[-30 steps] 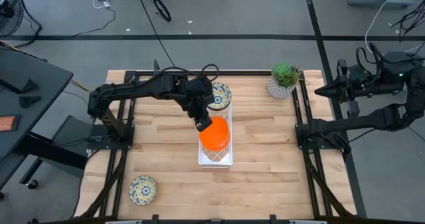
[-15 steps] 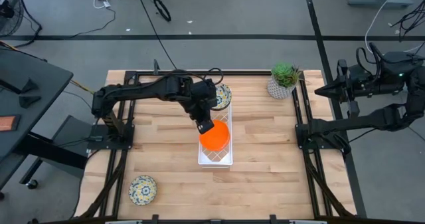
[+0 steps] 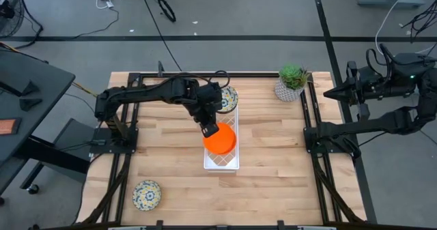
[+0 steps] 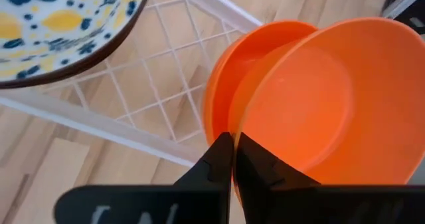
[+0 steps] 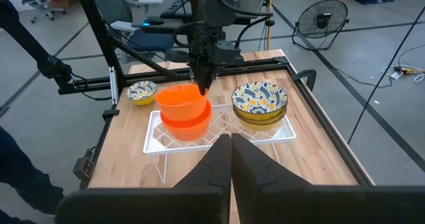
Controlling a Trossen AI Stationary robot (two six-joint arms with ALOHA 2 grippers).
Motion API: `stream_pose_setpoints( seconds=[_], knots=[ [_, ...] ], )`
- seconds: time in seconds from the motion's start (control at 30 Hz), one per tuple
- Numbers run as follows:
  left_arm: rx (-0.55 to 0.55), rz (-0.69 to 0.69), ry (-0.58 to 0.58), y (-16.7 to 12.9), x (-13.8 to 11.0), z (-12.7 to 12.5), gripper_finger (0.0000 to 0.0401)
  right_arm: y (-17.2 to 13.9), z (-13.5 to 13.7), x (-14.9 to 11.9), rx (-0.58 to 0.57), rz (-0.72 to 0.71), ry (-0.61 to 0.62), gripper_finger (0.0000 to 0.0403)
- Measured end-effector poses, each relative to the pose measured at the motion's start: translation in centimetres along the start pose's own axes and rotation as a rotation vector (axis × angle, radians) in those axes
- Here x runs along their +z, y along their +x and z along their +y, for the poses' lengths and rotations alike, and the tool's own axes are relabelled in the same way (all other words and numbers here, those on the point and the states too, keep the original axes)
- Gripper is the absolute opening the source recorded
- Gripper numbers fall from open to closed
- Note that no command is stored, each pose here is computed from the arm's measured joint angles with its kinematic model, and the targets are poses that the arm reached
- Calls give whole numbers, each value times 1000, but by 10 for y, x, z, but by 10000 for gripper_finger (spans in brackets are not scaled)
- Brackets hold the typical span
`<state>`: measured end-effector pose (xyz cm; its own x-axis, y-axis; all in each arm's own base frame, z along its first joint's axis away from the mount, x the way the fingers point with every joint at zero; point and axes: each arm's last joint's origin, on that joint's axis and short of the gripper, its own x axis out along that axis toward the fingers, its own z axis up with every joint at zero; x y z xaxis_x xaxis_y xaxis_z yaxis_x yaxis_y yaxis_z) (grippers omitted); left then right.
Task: Pick & Place Mini bowls
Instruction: Stack the orange bowl on top of the orange bowls on the shelf, then stack the yellow patterned bowl on top of the yellow patterned bowls on the shelf
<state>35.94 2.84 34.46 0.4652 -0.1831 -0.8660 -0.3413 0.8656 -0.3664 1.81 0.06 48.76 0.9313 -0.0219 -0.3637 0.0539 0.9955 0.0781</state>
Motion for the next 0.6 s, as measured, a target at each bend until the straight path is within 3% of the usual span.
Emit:
stream_pose_setpoints(
  seconds=[0.27, 0.6],
  knots=[
    [10, 2, 11, 0, 0, 0, 9, 0, 0, 0, 0, 0, 0, 11],
    [8, 2, 38, 0, -1, 0, 59, 0, 0, 0, 0, 0, 0, 11]
  ],
)
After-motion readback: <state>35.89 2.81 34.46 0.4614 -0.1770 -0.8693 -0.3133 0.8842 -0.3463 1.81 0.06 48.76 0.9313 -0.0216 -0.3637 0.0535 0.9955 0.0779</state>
